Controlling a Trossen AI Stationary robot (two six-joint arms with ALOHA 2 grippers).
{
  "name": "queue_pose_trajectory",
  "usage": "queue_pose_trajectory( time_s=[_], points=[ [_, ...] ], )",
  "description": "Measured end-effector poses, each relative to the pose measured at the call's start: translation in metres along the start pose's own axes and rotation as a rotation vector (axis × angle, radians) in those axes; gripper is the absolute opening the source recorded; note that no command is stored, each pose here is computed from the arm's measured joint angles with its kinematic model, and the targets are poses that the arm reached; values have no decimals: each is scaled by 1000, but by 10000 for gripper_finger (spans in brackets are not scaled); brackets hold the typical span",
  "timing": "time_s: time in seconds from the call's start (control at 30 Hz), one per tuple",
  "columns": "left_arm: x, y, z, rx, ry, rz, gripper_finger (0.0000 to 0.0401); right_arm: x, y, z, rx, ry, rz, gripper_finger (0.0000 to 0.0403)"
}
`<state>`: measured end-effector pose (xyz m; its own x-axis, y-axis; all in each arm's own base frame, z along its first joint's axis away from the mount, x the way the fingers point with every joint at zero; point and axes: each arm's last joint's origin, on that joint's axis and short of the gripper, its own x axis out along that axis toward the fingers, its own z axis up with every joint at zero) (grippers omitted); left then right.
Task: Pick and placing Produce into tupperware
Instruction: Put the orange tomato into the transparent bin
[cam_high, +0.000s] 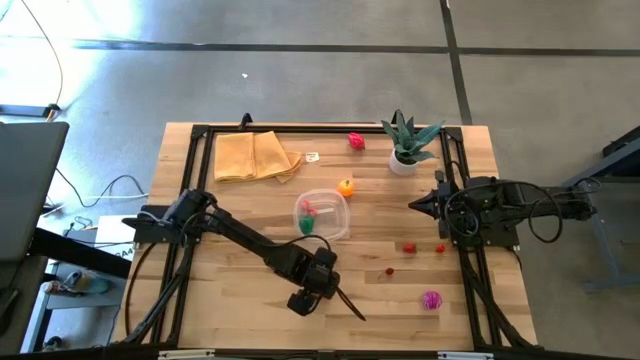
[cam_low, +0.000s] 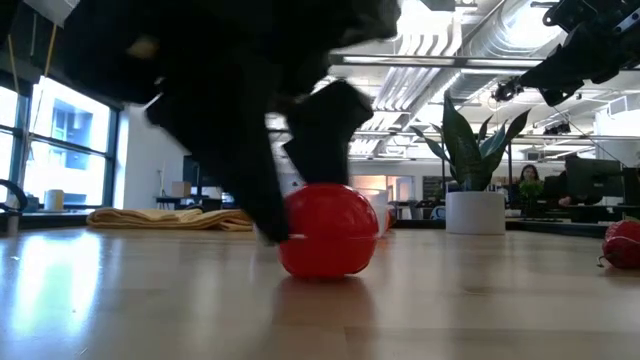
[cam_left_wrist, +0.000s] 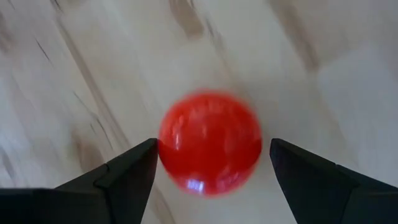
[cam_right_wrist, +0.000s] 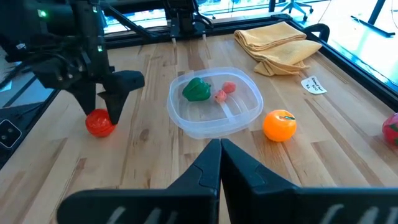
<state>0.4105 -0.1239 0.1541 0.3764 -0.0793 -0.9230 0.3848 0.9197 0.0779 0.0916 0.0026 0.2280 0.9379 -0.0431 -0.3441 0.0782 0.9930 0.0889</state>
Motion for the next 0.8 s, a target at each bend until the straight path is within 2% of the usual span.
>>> queue_pose_trajectory(
  time_s=[0.8],
  points=[
    [23, -1, 2, -3, -32, -4, 299, 0, 0, 0, 0, -1, 0, 0]
  ],
)
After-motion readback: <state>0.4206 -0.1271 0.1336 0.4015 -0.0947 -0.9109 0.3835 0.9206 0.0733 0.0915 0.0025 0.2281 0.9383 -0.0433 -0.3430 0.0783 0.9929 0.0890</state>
